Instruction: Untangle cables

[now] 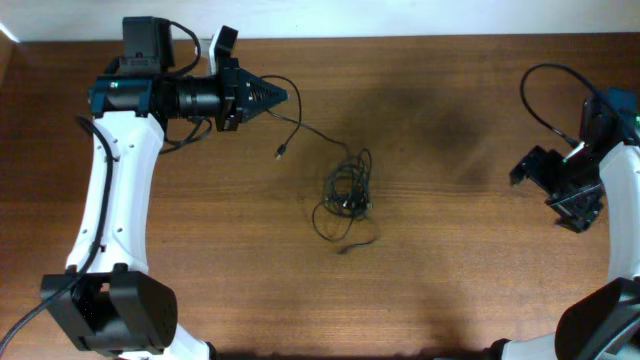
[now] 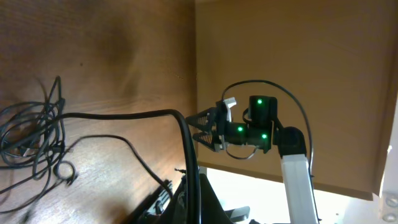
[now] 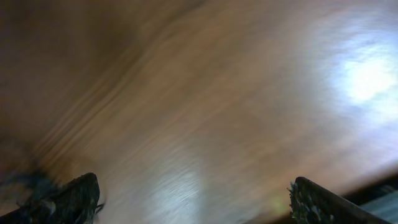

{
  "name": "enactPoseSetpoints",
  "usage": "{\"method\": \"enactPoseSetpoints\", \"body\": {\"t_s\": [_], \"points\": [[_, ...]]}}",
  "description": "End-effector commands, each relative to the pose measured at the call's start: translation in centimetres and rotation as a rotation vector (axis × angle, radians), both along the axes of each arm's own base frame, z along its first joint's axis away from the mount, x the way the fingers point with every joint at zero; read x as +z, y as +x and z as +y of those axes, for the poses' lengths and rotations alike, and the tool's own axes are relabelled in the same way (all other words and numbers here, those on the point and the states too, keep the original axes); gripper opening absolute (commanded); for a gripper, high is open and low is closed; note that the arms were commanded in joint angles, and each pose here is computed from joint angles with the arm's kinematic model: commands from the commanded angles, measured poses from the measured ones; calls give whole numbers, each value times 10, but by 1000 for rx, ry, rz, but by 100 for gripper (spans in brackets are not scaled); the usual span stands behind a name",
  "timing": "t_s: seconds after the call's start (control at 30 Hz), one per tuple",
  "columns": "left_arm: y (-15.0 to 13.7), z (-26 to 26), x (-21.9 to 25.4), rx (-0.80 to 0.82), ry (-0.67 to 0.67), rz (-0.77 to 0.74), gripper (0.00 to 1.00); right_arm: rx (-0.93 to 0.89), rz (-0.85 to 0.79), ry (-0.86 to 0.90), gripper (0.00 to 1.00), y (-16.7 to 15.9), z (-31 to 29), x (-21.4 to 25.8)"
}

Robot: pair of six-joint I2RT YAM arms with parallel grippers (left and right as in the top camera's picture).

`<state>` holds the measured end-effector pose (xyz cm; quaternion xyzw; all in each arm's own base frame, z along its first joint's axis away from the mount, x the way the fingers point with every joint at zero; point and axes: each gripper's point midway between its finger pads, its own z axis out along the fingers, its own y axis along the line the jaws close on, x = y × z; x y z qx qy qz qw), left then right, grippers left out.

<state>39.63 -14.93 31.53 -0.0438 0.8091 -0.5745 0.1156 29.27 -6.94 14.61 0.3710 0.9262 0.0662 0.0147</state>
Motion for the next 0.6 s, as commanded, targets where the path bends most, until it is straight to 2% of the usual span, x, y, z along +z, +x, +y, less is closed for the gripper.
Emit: {"method": "enactPoseSetpoints", "body": {"t_s": [0.0, 0.13, 0.17, 0.23, 0.27, 0.37, 0.43, 0.57], "points": [[-2, 1, 10, 2, 23, -60, 0, 176, -141, 256, 98, 17, 47, 13], [-13, -11, 23, -72, -54, -80, 0, 413, -336, 496, 98, 26, 93, 41], [-19, -17, 31, -115, -97, -101, 0, 444, -366, 532, 98, 27, 100, 46], [-45, -38, 66, -299, -275, -195, 0, 541, -465, 649, 98, 28, 126, 65], [-50, -42, 72, -335, -302, -213, 0, 555, -478, 670, 98, 28, 131, 68], [-66, -63, 77, -398, -310, -200, 0, 601, -480, 711, 98, 25, 150, 72], [-78, -79, 80, -449, -314, -210, 0, 693, -491, 719, 98, 21, 167, 73], [-79, -91, 79, -465, -289, -243, 0, 875, -540, 722, 98, 13, 192, 75]]}}
